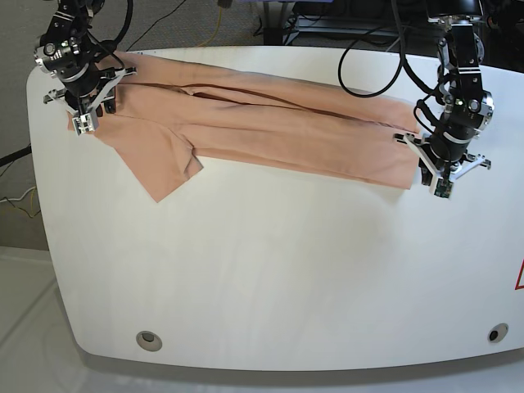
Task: Fold the T-shirt properly
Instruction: 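Lower the folded strip onto the table and release with both grippers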
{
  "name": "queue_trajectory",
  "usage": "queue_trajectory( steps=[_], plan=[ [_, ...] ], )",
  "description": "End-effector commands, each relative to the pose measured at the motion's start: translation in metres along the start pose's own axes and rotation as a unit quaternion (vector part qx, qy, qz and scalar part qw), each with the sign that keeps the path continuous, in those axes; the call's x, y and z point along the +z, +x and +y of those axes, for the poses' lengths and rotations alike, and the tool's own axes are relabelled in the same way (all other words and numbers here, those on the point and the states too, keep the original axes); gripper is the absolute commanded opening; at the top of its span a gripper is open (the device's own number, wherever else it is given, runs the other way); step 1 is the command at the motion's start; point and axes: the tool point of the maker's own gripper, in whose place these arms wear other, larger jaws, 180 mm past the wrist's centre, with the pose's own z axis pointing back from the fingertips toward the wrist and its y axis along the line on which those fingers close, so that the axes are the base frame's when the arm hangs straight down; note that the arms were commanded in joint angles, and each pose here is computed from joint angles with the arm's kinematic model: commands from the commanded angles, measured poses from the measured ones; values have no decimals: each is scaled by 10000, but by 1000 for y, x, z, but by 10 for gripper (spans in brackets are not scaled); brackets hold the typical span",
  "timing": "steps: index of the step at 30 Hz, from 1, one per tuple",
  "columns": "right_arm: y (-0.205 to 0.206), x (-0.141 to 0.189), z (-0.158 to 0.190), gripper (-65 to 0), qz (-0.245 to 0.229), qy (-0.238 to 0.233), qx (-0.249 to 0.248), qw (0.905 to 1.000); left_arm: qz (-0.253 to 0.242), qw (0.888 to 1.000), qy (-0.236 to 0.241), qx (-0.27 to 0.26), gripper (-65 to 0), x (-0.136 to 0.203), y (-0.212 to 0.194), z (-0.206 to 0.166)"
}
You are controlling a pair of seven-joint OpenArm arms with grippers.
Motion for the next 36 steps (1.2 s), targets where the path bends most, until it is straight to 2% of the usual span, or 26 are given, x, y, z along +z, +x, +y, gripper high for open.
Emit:
queue_trajectory(
  steps=[1,3,15,27,32,36],
  plan=[
    [3,5,-3,-626,-85,-81,17,9999,-135,9999,-36,82,-634,2,5,-7],
    [2,4,-1,-650,-81,-65,-14,9999,-135,9998,-76,149,-636,1,5,-12],
    [-4,-1,2,-650,-6,12,-72,10000,135,9983,-447,340,-636,-8,-16,-45],
    [-23,-30,-1,-650,310,167,-504,9981,559,9948,-666,534,-636,-23,-50,-63],
    [-20,-40,-10,-650,430,-35,-398,9983,621,9940,-686,577,-636,-27,-59,-64],
    [-15,-52,-3,-650,551,-75,-177,9983,728,9938,-655,534,-636,-28,-67,-59]
  ],
)
